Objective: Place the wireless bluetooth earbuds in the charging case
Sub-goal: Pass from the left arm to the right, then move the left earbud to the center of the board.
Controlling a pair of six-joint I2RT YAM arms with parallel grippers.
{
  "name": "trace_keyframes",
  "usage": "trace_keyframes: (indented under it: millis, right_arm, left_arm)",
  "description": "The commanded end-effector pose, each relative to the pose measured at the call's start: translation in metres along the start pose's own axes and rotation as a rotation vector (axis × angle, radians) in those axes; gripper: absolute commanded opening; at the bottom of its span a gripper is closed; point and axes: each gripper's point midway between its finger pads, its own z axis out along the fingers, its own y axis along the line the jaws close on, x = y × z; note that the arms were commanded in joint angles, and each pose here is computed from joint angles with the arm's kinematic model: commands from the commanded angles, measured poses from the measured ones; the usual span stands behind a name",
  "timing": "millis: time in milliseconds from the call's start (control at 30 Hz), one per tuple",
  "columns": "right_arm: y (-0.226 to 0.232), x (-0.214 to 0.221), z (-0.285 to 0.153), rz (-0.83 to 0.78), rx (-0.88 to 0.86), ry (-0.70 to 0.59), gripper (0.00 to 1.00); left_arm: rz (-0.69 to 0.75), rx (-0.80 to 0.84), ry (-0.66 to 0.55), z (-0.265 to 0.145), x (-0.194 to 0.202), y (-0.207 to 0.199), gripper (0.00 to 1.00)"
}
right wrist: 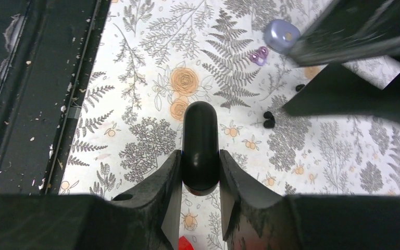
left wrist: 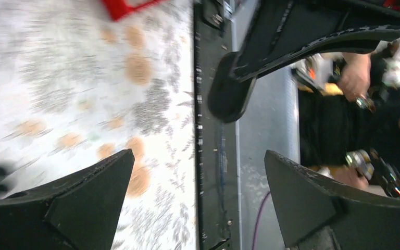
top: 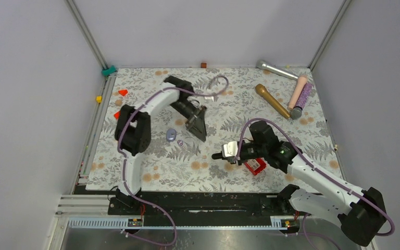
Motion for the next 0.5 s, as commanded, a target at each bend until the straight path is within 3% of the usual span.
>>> trace_keyframes:
  millis: [0, 67, 133, 200, 333, 467]
  right_arm:
    - [-0.022, -0.017, -0.016, 0.002, 0.090, 0.028, 0.00]
    - [-0.028, -0.016, -0.020, 0.017, 0.118, 0.057, 0.00]
    - [-0.034, -0.017, -0.026, 0.034, 0.145, 0.078, 0.00]
    - [-0.039, -0.017, -0.030, 0.046, 0.176, 0.095, 0.00]
    - [-0.043, -0.018, -0.035, 0.050, 0.214, 0.096, 0.00]
    - [-0.044, -0.017, -0.039, 0.052, 0.245, 0.078, 0.00]
  left_arm:
    - [0.063, -0.279, -0.247, -0.095, -0.054, -0.002, 0.99]
    - [0.029, -0.504, -0.351, -0.141, -0.066, 0.025, 0.99]
    - [-0.003, -0.840, -0.472, -0.203, -0.077, 0.065, 0.99]
    - [-0.090, -1.054, -0.540, -0.250, -0.069, 0.091, 0.99]
    - [-0.361, -1.234, -0.547, -0.301, -0.035, 0.151, 0.99]
    - [-0.547, -1.285, -0.541, -0.321, -0.002, 0.195, 0.99]
